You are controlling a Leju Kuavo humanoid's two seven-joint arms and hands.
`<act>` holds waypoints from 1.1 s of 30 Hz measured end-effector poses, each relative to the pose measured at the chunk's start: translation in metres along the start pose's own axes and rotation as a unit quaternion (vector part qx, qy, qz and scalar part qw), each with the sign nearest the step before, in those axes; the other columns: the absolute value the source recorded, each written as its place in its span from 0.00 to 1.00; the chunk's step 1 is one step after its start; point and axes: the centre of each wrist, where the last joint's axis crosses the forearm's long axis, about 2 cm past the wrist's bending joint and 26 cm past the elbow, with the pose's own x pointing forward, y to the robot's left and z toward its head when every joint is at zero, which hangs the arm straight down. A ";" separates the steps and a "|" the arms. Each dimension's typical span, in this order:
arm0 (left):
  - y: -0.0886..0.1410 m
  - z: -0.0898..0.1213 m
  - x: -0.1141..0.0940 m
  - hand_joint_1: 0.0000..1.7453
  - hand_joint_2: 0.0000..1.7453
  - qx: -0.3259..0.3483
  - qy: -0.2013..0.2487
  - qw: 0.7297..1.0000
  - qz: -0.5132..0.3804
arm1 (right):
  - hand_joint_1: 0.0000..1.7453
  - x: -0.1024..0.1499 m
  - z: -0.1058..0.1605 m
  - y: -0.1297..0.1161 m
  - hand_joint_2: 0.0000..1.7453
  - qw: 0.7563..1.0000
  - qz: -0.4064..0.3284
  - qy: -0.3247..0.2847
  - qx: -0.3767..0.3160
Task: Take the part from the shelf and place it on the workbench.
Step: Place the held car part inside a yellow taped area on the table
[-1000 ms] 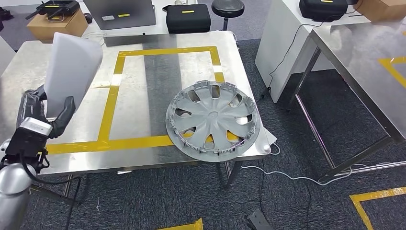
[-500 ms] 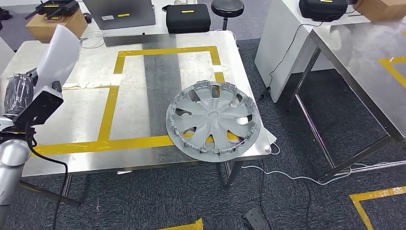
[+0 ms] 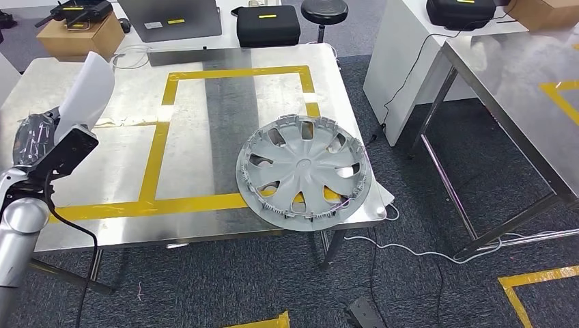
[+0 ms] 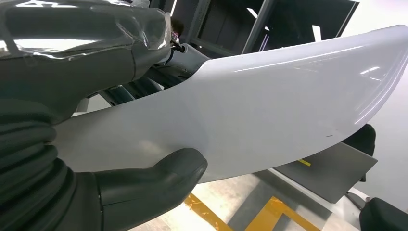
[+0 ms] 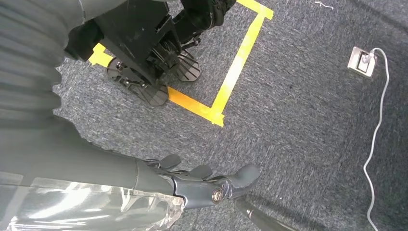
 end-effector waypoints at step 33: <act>-0.020 0.015 -0.065 1.00 1.00 -0.076 0.168 0.979 -0.083 | 0.00 0.007 -0.006 0.003 1.00 1.000 0.009 0.004 0.019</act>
